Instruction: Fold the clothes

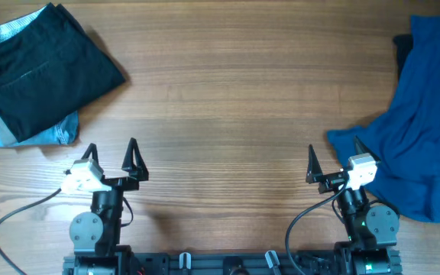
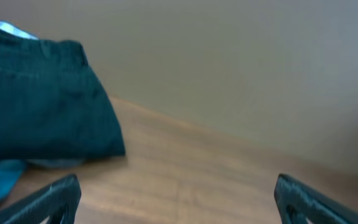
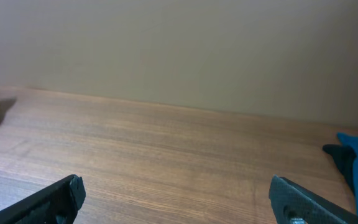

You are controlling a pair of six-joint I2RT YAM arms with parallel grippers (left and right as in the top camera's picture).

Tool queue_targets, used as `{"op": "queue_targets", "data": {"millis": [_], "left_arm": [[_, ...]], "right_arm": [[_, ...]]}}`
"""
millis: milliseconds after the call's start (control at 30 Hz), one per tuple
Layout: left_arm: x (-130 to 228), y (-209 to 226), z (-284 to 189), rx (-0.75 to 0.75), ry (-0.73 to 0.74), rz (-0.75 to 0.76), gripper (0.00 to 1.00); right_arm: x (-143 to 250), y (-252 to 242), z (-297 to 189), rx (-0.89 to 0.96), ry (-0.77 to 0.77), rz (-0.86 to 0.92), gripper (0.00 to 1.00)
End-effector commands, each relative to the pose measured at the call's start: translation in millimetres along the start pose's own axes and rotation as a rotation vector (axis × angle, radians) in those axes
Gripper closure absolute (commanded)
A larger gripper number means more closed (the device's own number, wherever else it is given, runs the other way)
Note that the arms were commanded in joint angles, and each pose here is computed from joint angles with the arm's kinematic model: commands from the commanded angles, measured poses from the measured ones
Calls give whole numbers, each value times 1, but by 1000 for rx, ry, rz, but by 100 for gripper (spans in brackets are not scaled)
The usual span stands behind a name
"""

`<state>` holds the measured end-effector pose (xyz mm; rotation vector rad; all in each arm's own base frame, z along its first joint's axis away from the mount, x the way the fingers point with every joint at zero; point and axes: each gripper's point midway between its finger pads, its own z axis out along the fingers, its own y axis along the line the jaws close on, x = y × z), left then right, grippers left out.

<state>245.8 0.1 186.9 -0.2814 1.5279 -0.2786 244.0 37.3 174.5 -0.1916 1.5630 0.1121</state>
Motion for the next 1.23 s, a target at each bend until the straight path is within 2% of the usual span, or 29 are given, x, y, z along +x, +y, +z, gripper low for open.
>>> {"op": "queue_targets", "data": {"millis": [0,100,1200], "left_arm": [[27,15,-1,-55,86,83,0],[29,7,0,-11,98,74,0],[29,7,0,-11,98,74,0]], "right_arm": [[-3,-1,0,8,-12,-11,0],[-3,-1,-1,8,-12,-11,0],[-3,-1,-1,7,-12,-11,0]]}}
